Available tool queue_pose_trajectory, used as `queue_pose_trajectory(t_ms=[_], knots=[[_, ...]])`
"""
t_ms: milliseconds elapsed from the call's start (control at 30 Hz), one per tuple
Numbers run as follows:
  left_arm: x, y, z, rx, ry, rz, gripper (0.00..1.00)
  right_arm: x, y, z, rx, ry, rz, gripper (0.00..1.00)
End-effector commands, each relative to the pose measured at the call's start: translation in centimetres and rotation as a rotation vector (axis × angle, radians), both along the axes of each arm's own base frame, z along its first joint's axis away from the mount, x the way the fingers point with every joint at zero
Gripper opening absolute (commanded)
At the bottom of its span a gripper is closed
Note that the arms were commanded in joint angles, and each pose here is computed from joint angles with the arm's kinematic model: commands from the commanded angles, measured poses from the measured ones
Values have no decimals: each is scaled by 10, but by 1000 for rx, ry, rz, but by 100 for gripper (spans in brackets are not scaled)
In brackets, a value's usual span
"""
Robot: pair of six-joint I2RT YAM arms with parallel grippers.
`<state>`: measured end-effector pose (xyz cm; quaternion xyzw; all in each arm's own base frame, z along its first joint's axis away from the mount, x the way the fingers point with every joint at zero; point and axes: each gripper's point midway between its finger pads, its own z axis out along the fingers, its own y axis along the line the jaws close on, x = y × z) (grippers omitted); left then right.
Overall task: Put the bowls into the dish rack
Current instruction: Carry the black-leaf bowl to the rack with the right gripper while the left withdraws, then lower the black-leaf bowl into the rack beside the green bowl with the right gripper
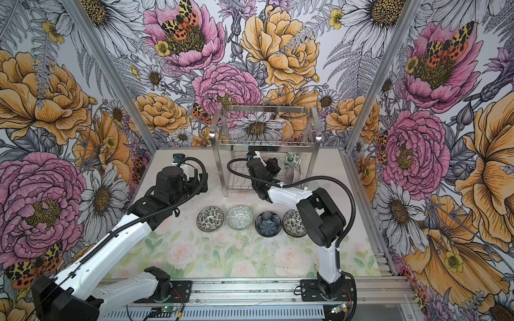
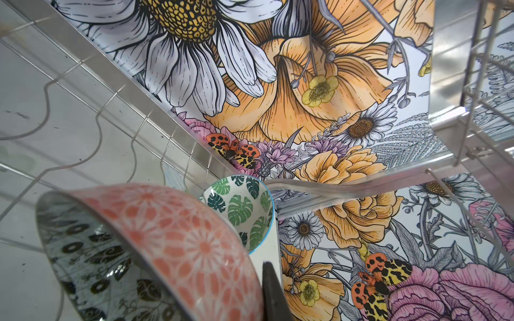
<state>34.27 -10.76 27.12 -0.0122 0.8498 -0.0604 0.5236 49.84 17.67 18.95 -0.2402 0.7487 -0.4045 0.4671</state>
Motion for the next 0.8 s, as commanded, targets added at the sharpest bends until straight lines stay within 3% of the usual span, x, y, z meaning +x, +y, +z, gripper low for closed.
queue_pose_trajectory(t_ms=[0, 767], knots=[[0, -1, -1, -7, -9, -21, 98, 16, -5, 27, 20, -94, -51, 0], [-2, 7, -14, -8, 10, -7, 99, 83, -34, -1, -32, -113, -243, 0]])
